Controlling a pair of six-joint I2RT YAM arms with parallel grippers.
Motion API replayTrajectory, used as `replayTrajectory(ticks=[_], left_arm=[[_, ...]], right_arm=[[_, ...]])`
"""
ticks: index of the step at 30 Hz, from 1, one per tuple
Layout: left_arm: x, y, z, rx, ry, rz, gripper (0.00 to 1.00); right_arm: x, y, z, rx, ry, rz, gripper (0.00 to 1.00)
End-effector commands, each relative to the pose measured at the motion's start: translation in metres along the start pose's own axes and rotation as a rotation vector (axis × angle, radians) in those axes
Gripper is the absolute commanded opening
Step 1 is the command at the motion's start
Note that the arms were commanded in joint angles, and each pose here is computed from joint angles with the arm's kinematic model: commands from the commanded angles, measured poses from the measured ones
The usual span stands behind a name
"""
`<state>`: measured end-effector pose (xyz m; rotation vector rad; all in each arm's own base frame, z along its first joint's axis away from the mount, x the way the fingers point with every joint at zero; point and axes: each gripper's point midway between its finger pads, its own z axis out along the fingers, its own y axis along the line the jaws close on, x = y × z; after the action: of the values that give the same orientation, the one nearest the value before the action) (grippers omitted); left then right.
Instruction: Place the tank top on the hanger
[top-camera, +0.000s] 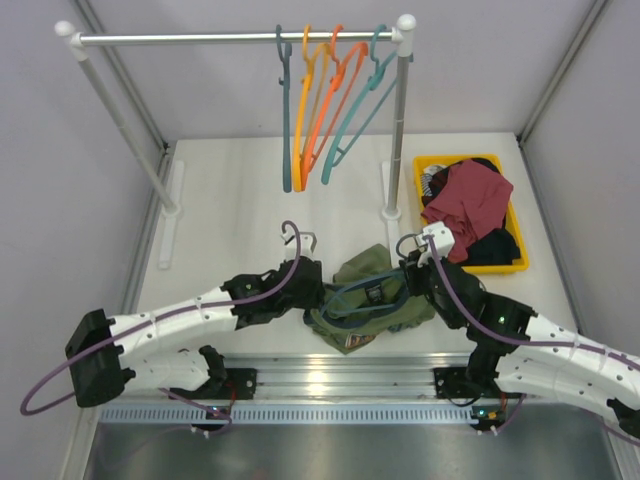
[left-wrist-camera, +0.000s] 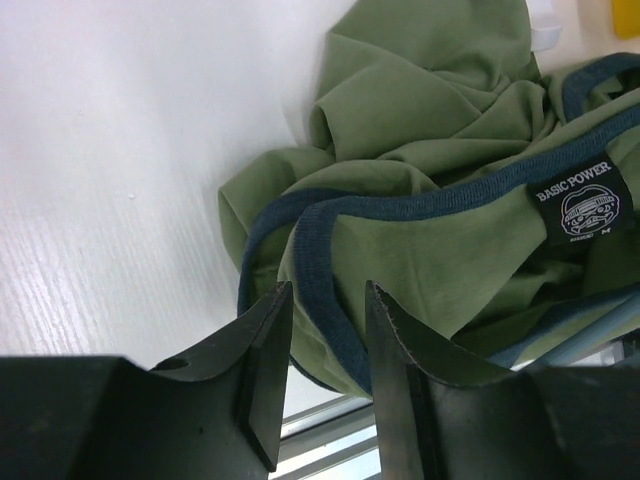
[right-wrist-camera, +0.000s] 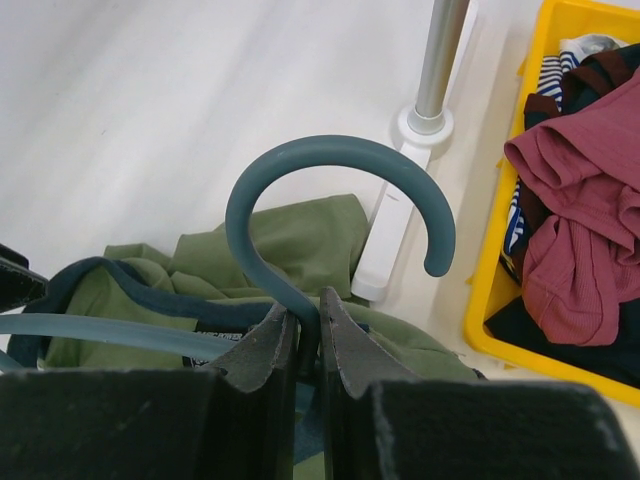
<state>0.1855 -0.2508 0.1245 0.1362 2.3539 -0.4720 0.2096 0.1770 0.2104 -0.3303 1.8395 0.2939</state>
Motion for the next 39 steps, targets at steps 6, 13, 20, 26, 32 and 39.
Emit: replayTrajectory(ticks=[6,13,20,26,32,39], left_arm=[[0.020,-0.010,0.001,0.052,0.097,-0.018,0.36],[0.029,-0.005,-0.002,0.063,0.117,-0.018,0.28],[0.045,0.001,-0.001,0.066,0.157,-0.014,0.20],[0.047,0.002,0.001,0.076,0.152,-0.017,0.29],[0.043,-0.003,0.005,0.090,0.131,-0.022,0.30],[0.023,-0.011,0.007,0.098,0.057,-0.040,0.31]], right_arm=[[-0.014,0.000,-0.003,0.015,-0.036,0.027,0.00],[-0.015,-0.002,-0.003,0.032,-0.033,0.031,0.00],[-0.018,-0.002,-0.002,0.050,-0.030,0.037,0.00],[-0.017,-0.003,-0.002,0.054,-0.026,0.042,0.00],[-0.017,-0.003,-0.002,0.055,-0.025,0.049,0.00],[-0.016,-0.004,-0.003,0.058,-0.021,0.045,0.00]])
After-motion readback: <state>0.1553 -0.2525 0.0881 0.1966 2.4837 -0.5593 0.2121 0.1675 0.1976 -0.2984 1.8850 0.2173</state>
